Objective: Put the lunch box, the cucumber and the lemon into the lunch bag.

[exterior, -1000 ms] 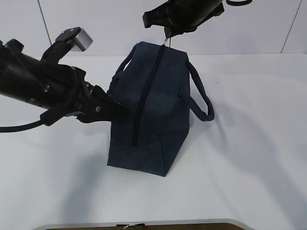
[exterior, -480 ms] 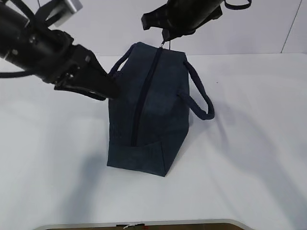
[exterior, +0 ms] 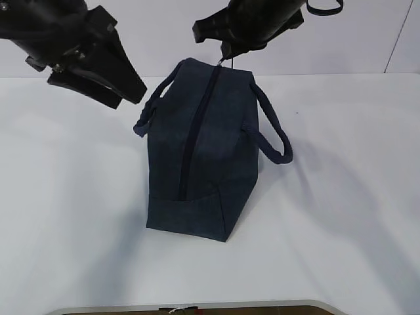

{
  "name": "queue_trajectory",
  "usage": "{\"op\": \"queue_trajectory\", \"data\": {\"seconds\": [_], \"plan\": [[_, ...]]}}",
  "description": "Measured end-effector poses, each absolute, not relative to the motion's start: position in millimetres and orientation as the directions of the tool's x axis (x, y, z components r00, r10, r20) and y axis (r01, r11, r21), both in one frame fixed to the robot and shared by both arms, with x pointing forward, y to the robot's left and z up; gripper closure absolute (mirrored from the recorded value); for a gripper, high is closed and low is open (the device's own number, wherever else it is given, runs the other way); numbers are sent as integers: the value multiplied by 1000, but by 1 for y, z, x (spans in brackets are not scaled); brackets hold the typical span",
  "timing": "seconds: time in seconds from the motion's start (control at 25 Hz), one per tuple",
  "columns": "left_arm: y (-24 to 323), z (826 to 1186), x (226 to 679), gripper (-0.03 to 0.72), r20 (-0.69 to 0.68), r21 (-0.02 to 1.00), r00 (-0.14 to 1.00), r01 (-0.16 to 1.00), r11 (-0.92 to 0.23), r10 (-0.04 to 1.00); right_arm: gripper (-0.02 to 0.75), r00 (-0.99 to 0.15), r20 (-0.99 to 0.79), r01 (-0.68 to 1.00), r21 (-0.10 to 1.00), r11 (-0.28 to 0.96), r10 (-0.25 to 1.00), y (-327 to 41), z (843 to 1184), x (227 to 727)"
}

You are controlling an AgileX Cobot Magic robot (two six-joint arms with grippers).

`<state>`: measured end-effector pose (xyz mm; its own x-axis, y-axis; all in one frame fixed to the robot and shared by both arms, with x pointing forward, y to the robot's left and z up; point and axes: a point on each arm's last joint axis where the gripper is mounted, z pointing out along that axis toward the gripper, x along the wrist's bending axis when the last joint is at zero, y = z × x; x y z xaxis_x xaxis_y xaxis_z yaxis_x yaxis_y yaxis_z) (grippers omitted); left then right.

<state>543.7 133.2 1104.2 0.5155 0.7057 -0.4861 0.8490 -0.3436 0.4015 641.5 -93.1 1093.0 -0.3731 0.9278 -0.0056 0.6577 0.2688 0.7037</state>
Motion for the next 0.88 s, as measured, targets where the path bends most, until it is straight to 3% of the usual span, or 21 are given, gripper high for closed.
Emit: {"op": "queue_trajectory", "data": {"seconds": [0.2, 0.88], "plan": [[126, 1095, 563, 239, -497, 369, 505, 859, -354, 706, 733, -379, 6, 661, 701, 266, 925, -92, 1093, 641], [104, 1077, 599, 228, -558, 380, 512, 857, -348, 652, 733, -401, 31, 664, 698, 268, 915, -89, 1093, 639]]}}
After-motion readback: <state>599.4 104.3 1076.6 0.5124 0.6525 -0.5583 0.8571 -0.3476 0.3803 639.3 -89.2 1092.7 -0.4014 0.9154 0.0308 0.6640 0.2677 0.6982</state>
